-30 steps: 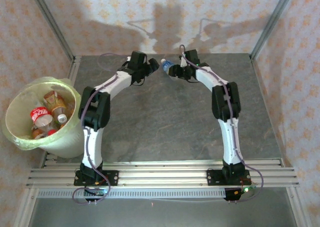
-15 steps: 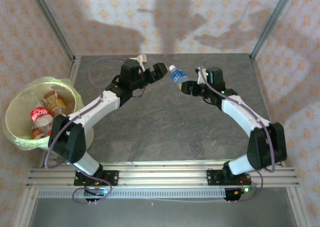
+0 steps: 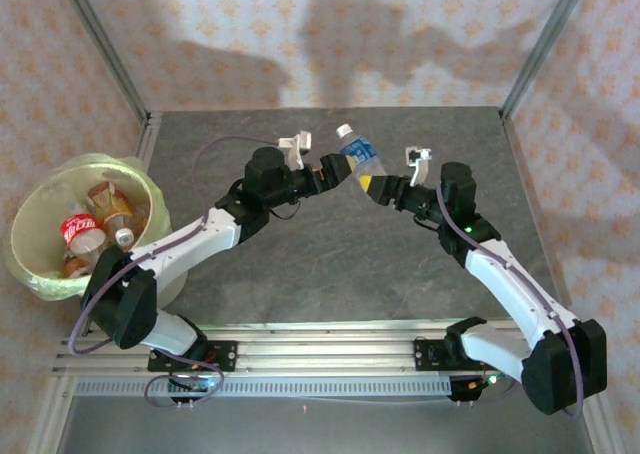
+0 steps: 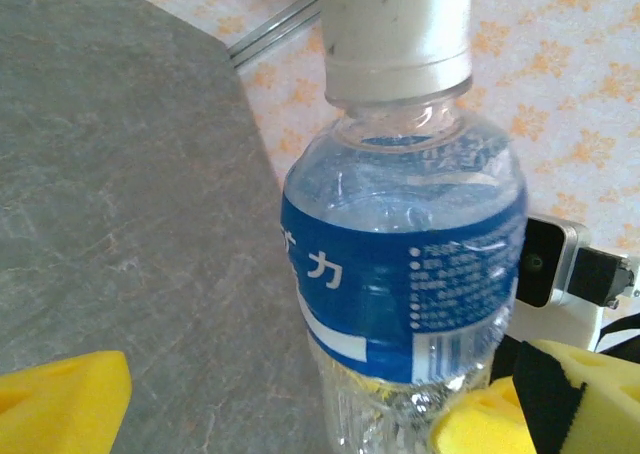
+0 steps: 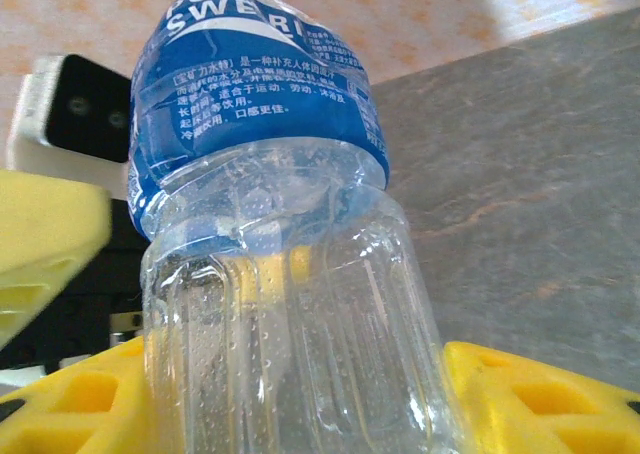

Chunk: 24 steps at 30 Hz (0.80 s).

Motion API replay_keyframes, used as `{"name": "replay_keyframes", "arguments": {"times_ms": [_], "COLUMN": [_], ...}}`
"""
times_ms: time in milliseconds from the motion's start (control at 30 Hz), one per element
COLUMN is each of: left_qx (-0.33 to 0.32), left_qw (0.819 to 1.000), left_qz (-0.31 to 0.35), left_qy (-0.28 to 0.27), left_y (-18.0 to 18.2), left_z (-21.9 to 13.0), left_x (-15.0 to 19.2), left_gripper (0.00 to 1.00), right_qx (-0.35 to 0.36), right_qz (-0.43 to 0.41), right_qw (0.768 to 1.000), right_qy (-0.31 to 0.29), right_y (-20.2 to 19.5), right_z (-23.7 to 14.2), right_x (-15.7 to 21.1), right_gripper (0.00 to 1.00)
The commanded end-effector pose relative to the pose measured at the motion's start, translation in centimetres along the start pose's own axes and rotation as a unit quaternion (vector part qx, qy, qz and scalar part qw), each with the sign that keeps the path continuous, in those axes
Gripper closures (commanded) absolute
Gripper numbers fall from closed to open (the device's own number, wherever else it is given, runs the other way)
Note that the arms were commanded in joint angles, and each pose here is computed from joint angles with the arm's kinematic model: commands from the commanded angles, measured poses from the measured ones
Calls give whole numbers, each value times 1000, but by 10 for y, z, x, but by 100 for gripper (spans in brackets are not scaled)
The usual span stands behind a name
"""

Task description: Put the plastic bottles in the bin

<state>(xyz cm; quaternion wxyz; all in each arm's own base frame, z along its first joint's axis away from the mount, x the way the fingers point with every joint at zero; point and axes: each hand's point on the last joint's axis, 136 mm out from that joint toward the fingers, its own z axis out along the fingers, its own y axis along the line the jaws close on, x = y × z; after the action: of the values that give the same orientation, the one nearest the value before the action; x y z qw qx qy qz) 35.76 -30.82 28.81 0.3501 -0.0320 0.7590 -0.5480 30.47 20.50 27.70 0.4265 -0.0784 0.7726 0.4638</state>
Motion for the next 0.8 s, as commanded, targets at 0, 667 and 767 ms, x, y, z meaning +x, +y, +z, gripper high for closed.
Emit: {"name": "replay_keyframes", "arguments": {"times_ms": [0, 667, 767], "left_qx": [83, 29, -43], "left_qw": [996, 998, 997], "left_qz": [10, 8, 23], "left_qy": [-12, -59, -65], "left_y": [-41, -15, 3], "left_z": [-3, -1, -9], "left_x": [-10, -18, -22], "left_gripper": [0, 35, 40], "right_qx": [-68, -69, -35], "right_qz": [-19, -16, -43], "right_qw": [997, 997, 998], "right_qy": [-3, 7, 36], "right_y": [35, 49, 44], "right_z": [8, 24, 17], "right_x": [-7, 4, 12], "right_gripper": [58, 8, 1]}}
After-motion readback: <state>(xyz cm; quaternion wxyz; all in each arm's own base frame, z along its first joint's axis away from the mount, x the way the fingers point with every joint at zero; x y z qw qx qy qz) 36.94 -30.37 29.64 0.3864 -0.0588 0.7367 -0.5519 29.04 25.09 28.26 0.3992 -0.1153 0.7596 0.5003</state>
